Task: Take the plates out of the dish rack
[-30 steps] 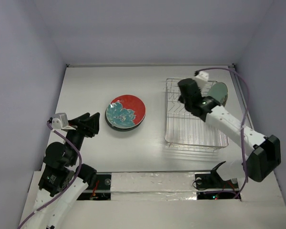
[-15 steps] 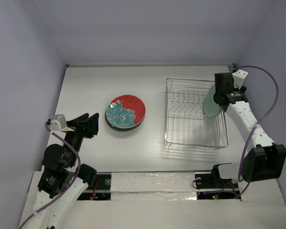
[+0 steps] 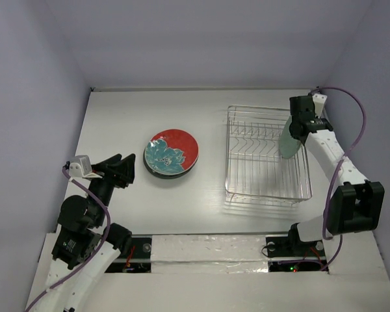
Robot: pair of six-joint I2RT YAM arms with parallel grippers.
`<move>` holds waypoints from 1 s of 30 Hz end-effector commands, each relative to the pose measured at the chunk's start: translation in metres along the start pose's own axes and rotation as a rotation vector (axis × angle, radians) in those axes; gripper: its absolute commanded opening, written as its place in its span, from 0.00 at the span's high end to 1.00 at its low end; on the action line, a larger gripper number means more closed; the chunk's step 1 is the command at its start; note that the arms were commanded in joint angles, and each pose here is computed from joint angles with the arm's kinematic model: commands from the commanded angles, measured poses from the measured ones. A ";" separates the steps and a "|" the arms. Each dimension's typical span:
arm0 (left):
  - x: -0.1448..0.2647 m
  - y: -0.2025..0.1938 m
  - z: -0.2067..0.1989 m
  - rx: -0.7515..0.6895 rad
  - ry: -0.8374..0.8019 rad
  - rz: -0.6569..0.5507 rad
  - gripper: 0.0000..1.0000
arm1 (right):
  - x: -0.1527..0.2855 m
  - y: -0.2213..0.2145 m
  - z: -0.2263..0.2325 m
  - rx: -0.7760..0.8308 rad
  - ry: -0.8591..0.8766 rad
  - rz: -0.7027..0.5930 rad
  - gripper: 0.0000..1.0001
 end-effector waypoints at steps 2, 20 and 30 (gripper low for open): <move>-0.005 0.001 -0.004 -0.005 -0.024 -0.015 0.49 | 0.023 0.036 -0.025 -0.049 -0.040 -0.114 0.94; -0.006 0.001 -0.004 -0.006 -0.021 -0.011 0.49 | 0.130 0.090 -0.091 -0.192 0.078 -0.405 1.00; -0.008 -0.002 -0.002 -0.002 -0.005 0.008 0.49 | 0.203 0.083 -0.005 -0.442 0.928 -0.568 1.00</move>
Point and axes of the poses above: each gripper's point midway between its finger pads, its own x axis back along the fingers, its own z axis along the line the jaws close on, y = z × x, the point moved 8 cm from there along x, back along the fingers, and after that the axes turned 15 degrees about x, right-handed, at the moved point
